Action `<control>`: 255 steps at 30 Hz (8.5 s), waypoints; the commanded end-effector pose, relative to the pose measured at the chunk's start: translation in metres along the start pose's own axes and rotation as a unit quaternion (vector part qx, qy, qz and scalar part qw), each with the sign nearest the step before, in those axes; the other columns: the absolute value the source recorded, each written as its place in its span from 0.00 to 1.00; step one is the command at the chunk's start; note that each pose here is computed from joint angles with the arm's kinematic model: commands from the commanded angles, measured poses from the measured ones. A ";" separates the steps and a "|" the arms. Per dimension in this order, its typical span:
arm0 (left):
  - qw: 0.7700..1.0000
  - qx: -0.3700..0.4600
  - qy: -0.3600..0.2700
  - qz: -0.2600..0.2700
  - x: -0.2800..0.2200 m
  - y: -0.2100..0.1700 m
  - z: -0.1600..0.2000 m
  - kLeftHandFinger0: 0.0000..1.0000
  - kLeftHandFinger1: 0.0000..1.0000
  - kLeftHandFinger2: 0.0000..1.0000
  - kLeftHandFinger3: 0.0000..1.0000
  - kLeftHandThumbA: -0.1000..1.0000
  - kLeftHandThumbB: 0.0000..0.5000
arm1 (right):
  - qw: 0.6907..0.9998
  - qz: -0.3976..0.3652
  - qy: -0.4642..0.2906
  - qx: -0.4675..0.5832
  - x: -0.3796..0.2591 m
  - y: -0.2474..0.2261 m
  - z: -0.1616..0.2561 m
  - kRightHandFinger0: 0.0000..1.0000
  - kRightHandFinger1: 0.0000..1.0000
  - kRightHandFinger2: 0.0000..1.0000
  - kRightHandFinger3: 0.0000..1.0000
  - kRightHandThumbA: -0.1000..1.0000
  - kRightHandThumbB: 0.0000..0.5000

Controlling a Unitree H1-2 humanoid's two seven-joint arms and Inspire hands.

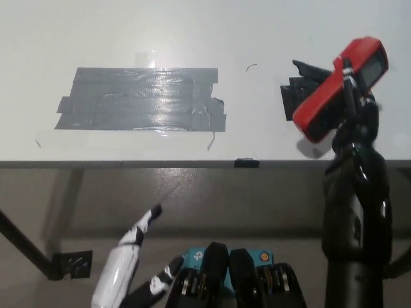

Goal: The robot first picks the multimeter with right hand and then unfolds the black stand on the back of it using left hand

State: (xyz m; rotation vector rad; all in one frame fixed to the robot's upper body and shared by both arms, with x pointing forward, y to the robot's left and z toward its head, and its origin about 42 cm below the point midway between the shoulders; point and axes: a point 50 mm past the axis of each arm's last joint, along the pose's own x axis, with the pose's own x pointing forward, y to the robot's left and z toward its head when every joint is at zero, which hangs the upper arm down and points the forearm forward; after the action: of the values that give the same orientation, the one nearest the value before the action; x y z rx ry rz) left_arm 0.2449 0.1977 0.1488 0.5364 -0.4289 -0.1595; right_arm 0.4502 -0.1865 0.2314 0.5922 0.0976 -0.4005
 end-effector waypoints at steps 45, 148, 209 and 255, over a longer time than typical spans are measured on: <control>0.919 -0.094 -0.371 0.093 0.104 0.065 0.212 1.00 1.00 1.00 1.00 1.00 0.73 | 0.795 0.563 0.020 0.227 -0.240 0.031 0.067 0.00 0.34 0.84 0.76 0.00 0.28; 0.933 0.009 -0.352 0.072 0.109 0.064 0.192 1.00 1.00 1.00 1.00 1.00 0.69 | 0.747 0.604 0.044 0.274 -0.210 0.031 0.053 1.00 0.57 0.00 0.01 0.00 0.39; 0.885 0.056 -0.452 0.099 0.131 0.051 0.213 1.00 1.00 1.00 1.00 1.00 0.59 | 0.791 0.553 0.000 0.262 -0.209 0.028 0.063 1.00 0.61 0.00 0.53 0.00 0.31; 0.894 0.053 -0.414 0.162 0.092 0.029 0.202 1.00 0.64 0.67 1.00 1.00 0.65 | 0.775 0.532 0.008 0.341 -0.214 0.034 0.076 1.00 0.61 0.03 0.62 0.00 0.38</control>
State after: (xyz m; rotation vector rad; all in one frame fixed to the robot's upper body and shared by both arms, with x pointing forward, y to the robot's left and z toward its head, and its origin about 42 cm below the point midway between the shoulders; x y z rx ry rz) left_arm 0.2464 0.1085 0.3548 0.5183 -1.3338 -0.0648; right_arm 0.2759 -0.1325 0.3291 1.1346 -0.2604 0.6673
